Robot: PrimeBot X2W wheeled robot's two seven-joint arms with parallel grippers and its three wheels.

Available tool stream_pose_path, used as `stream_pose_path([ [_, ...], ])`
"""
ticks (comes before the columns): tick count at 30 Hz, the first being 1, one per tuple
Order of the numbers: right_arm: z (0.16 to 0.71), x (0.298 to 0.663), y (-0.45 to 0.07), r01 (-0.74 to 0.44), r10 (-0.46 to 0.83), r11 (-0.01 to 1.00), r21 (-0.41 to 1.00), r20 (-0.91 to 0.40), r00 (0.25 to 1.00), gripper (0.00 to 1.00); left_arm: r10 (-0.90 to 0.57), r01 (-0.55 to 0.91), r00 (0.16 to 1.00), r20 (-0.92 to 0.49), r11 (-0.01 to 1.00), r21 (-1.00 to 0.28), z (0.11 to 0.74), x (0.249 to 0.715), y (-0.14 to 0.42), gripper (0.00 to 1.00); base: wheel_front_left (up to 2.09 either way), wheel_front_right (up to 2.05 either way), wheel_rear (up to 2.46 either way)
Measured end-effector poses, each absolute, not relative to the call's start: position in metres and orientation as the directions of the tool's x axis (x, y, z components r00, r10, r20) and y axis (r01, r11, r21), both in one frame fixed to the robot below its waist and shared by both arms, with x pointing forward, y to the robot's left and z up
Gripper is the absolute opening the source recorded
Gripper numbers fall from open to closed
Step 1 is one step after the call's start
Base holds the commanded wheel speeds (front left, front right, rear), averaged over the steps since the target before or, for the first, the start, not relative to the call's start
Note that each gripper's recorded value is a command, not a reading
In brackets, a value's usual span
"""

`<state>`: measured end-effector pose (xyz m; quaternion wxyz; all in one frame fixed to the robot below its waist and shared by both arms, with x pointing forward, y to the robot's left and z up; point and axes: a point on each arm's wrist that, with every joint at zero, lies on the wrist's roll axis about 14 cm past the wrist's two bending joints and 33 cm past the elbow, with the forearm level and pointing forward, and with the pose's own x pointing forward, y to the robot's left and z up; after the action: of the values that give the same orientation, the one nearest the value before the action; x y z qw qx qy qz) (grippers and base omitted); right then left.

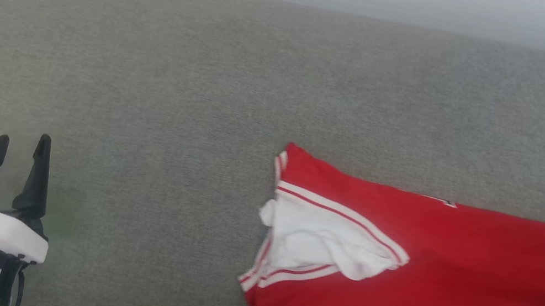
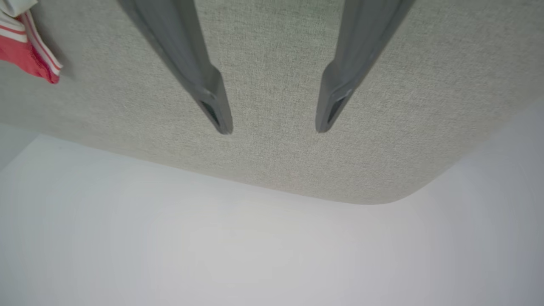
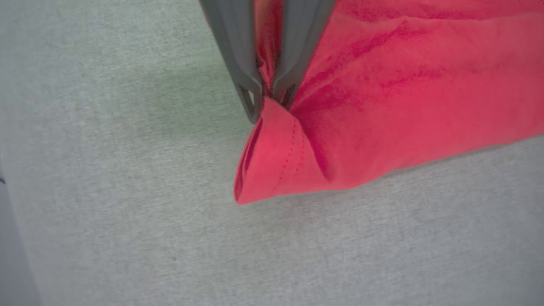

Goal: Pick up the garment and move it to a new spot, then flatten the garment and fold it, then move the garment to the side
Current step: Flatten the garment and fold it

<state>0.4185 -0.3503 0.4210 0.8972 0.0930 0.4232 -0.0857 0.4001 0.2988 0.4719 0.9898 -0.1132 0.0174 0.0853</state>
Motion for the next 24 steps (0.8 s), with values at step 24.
stream_pose_path([
  [24,0.479,0.426,-0.204,-0.219,0.313,0.950,0.223,-0.652,0.691,0.00,0.159,-0.161,0.987,-0.029,0.955,-0.248,0.475,0.411,0.293,1.00,0.00,0.00,0.00],
])
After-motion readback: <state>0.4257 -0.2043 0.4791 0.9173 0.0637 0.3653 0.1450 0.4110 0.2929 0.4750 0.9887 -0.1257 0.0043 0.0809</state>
